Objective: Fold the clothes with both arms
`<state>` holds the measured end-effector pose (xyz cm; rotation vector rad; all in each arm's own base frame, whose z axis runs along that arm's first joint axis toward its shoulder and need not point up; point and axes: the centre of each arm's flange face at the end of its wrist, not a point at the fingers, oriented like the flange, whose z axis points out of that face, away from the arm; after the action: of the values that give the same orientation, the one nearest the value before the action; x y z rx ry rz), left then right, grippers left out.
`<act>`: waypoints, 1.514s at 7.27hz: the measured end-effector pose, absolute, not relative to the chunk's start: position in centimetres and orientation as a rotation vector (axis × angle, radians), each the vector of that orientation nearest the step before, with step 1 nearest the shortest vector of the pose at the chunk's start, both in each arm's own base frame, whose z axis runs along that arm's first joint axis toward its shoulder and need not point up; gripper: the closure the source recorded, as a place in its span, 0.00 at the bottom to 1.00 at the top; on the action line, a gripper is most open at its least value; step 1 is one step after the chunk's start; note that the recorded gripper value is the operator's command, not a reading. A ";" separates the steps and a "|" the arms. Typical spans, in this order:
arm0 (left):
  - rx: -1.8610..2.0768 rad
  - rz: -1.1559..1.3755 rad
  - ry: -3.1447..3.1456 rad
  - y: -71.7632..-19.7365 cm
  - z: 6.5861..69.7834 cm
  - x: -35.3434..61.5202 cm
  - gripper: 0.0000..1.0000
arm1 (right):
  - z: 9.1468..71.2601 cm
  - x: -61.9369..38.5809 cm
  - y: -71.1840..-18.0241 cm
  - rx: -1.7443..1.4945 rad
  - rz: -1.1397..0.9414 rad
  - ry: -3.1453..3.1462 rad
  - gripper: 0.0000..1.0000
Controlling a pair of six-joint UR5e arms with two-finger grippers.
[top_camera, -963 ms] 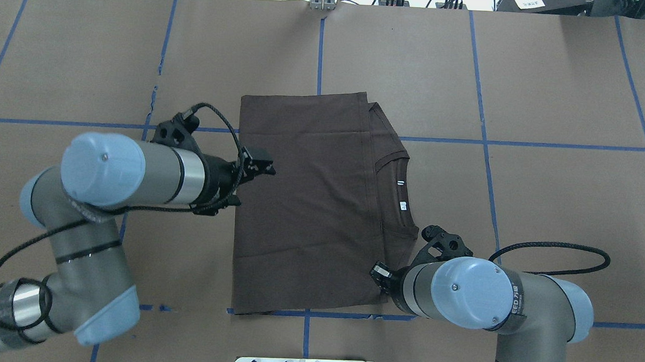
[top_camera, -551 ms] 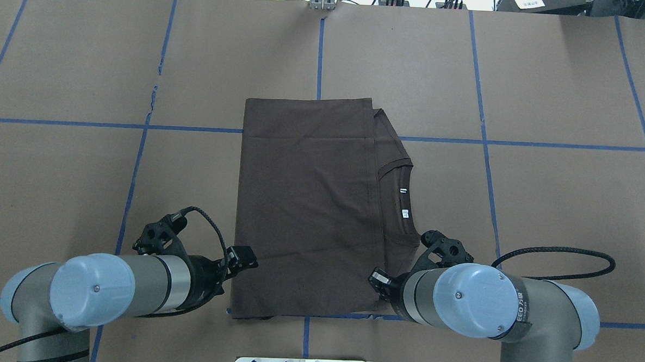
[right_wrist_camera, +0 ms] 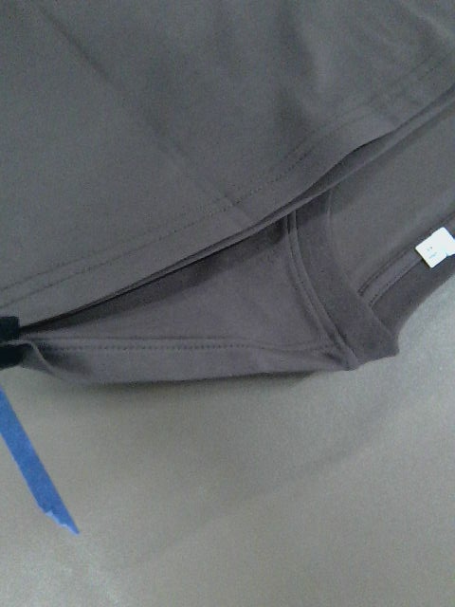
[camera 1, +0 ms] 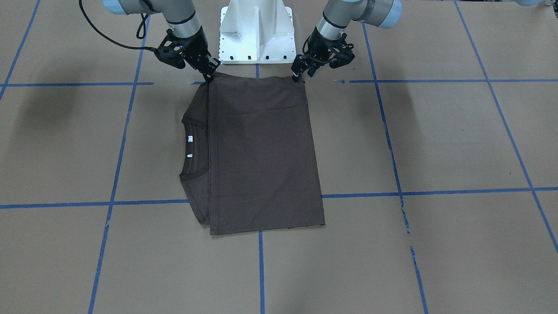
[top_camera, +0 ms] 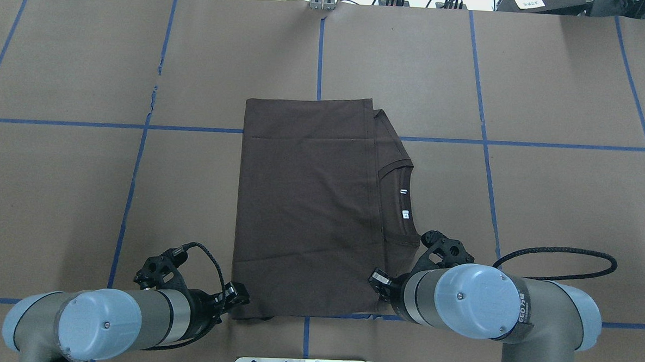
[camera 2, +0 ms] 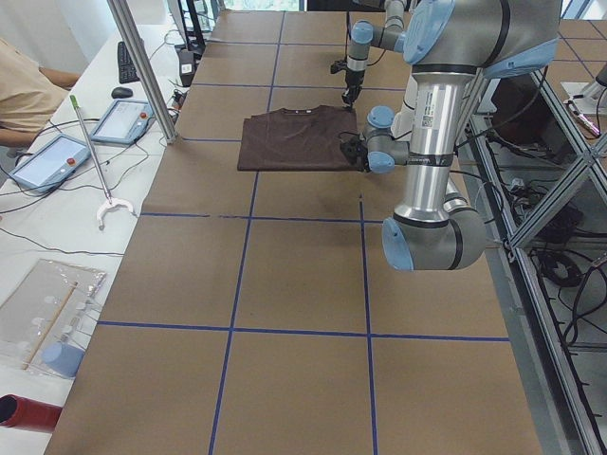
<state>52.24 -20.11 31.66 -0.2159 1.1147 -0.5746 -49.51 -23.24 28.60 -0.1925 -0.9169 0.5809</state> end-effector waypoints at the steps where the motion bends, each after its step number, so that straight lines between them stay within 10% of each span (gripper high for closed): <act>1: -0.217 -0.571 1.107 -19.8 31.8 52.4 0.39 | 28.6 -49.5 -23.2 -0.193 0.581 -0.917 1.00; 3: -0.226 -0.556 1.101 -18.9 31.8 52.9 0.55 | 28.6 -49.5 -23.2 -0.192 0.580 -0.917 1.00; 4: -0.228 -0.552 1.099 -18.7 31.8 53.1 0.87 | 28.6 -49.5 -23.2 -0.192 0.580 -0.917 1.00; 5: -0.227 -0.551 1.092 -18.6 31.9 53.2 1.00 | 28.6 -49.5 -23.2 -0.192 0.580 -0.917 1.00; 11: -0.227 -0.536 1.109 -18.4 28.7 51.1 1.00 | 27.3 -47.8 -22.6 -0.199 0.570 -0.948 1.00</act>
<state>51.08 -18.42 28.70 -0.2273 1.1086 -0.5364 -47.84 -22.57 27.27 -0.1988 -0.9476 0.5704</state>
